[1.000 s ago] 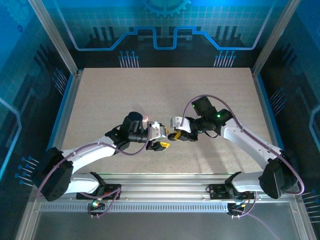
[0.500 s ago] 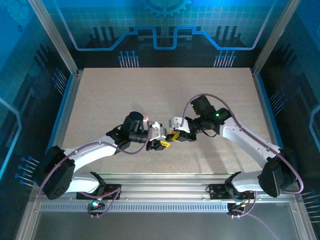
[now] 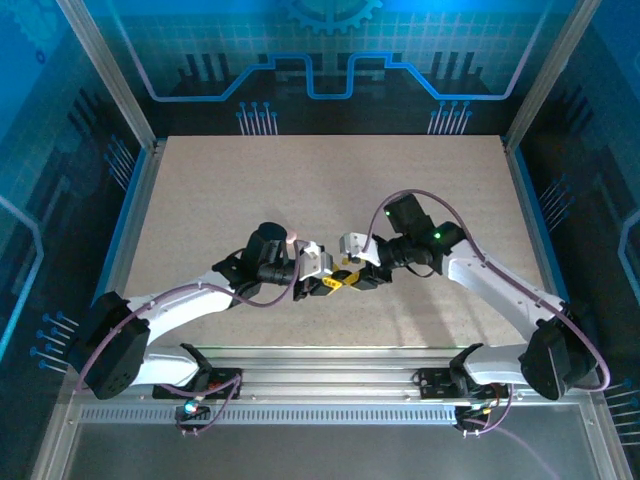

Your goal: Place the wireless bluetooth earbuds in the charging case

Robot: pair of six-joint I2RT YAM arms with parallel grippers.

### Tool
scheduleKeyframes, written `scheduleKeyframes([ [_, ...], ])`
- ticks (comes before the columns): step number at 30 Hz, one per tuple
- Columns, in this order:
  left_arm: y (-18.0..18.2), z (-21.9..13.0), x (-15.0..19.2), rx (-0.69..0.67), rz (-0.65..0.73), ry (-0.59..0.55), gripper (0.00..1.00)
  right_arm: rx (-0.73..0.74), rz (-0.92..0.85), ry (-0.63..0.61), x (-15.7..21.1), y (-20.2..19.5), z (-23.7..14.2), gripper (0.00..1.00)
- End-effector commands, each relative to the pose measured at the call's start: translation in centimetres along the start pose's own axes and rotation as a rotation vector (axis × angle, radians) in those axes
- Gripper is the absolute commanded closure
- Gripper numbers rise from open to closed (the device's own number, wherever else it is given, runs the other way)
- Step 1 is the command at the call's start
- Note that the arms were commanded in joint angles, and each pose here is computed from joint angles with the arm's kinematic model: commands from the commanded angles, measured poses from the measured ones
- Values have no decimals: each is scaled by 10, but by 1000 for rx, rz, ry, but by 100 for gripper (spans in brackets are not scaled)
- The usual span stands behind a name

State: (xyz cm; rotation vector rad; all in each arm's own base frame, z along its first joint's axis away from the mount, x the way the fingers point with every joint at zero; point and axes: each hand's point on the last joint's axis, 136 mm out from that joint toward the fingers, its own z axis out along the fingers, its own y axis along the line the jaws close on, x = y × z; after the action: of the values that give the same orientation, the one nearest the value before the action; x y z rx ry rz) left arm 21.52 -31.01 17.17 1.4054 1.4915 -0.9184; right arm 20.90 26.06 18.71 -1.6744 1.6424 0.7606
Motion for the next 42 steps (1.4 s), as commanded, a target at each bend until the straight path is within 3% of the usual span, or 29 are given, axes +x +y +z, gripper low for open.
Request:
scheduleKeyframes([
  [1,-1,-3,-25,18,44,-66,82,56,29,-88,-9,-5,-6,50],
  [10,-2,-4,-28,20,37,-73,82,117,85,-161,-3,-12,-13,48],
  [22,-5,-8,-27,19,25,-75,83,342,176,-247,-1,-52,-47,50],
  [30,1,-8,-27,-23,21,-94,83,357,213,-283,-2,-45,-57,50],
  [37,17,-14,-22,-91,-56,-203,83,468,488,-236,19,-56,-67,46],
  [42,24,-16,-18,-109,-97,-292,83,562,691,-124,49,-64,-71,43],
])
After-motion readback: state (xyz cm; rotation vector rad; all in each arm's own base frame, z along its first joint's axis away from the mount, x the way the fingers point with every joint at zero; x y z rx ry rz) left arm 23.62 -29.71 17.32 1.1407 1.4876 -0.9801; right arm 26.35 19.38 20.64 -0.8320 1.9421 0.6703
